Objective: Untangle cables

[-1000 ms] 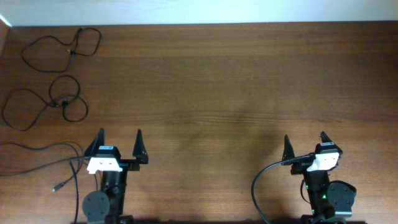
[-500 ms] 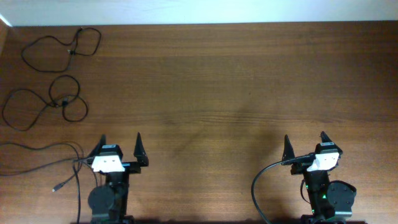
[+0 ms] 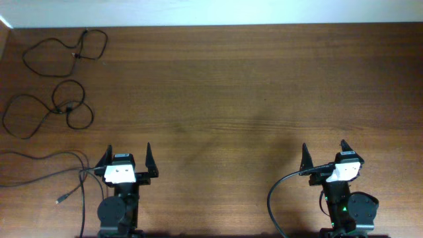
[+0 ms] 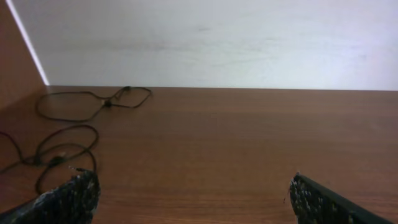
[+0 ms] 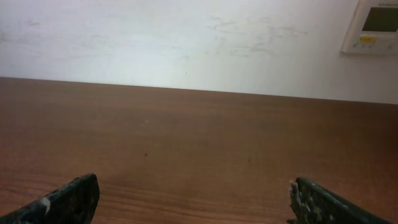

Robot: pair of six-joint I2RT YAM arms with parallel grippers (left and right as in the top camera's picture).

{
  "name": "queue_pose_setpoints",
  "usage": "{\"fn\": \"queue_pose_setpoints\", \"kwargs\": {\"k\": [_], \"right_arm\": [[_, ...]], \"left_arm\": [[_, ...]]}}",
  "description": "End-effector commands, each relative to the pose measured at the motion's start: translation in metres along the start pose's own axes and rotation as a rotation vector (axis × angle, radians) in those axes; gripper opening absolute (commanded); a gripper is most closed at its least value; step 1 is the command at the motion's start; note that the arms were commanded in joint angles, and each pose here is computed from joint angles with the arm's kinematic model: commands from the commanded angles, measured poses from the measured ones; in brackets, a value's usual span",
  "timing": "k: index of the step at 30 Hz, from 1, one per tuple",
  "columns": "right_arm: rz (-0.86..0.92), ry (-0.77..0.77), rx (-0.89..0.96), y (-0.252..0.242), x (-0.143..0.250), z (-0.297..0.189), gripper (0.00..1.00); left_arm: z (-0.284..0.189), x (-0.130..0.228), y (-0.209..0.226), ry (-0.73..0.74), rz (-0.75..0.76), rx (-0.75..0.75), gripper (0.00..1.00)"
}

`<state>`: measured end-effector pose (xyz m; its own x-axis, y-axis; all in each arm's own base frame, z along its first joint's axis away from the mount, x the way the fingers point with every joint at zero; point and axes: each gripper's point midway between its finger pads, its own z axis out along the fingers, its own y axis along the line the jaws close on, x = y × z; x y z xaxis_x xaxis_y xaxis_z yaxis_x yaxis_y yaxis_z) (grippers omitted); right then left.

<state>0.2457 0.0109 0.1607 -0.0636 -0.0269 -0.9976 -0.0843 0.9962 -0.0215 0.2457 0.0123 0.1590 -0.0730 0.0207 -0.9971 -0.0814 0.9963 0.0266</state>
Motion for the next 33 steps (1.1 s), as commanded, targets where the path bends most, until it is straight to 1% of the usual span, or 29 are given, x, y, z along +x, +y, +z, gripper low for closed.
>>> {"fn": "queue_pose_setpoints", "kwargs": {"k": [1, 3, 33], "right_arm": [[0.004, 0.003, 0.003, -0.0001, 0.0027, 0.0001, 0.98], [0.004, 0.003, 0.003, -0.0001, 0.0026, 0.0001, 0.98], [0.004, 0.003, 0.003, -0.0001, 0.0027, 0.0001, 0.98]], "left_arm": [[-0.0004, 0.0006, 0.0068, -0.001, 0.000, -0.041, 0.99], [-0.0004, 0.0006, 0.0068, -0.002, -0.034, -0.041, 0.99], [-0.0002, 0.0003, 0.0017, -0.002, -0.022, -0.011, 0.99]]}}
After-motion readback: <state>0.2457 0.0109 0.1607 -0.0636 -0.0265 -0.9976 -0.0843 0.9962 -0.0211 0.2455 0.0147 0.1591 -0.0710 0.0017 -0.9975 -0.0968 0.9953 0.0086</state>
